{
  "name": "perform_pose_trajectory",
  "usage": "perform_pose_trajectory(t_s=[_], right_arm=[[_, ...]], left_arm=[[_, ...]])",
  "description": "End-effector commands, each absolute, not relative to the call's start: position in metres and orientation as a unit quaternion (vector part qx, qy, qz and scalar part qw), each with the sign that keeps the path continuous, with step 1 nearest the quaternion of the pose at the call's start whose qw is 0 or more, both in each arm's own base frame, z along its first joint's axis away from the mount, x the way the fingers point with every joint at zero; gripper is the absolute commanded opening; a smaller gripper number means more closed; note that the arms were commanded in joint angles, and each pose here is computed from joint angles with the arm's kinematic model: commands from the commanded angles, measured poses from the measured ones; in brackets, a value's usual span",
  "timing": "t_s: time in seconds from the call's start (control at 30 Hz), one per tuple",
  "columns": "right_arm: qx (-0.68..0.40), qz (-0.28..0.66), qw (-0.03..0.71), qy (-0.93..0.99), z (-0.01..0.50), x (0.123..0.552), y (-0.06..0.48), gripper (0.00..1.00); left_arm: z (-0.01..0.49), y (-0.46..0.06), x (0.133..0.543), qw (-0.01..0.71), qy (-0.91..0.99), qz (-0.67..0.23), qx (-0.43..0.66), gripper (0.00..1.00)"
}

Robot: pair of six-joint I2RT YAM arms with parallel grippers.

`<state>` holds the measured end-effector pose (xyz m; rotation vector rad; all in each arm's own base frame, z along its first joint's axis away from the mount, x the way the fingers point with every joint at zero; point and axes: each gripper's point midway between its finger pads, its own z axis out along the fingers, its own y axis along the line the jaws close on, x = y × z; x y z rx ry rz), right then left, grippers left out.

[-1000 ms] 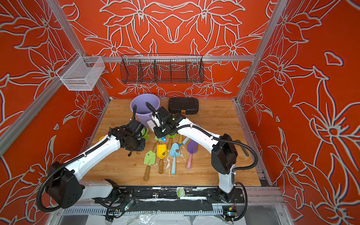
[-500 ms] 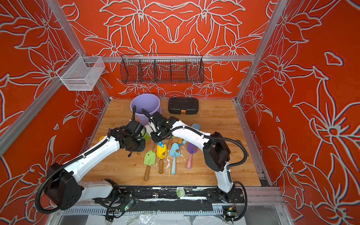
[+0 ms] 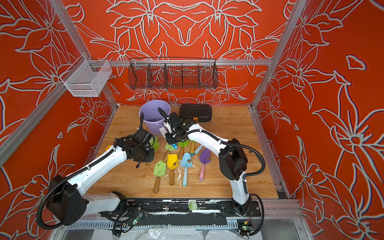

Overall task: Brush the soil off the hand trowel and place it into the bucket
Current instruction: Brush off the soil from the hand trowel.

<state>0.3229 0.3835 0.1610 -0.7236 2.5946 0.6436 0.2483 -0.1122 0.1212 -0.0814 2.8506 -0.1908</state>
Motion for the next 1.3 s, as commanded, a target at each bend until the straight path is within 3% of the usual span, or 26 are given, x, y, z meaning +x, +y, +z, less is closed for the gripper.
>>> perform_pose_trajectory(t_s=[0.0,0.57,0.97,1.27], right_arm=[[-0.282,0.264,0.193,0.902,0.190,0.299,0.396,0.00],[-0.305,0.264,0.160,0.901,0.157,0.292,0.430,0.00],[-0.261,0.172,0.195,0.930,0.137,0.334,0.396,0.00],[-0.253,0.184,0.199,0.928,0.145,0.348,0.392,0.00]], left_arm=[[0.120,-0.110,0.250,0.144,0.987,-0.066,-0.037,0.00],[0.115,-0.113,0.245,0.137,0.986,-0.080,-0.041,0.00],[0.115,-0.113,0.242,0.137,0.986,-0.082,-0.044,0.00],[0.114,-0.109,0.241,0.139,0.986,-0.076,-0.053,0.00]])
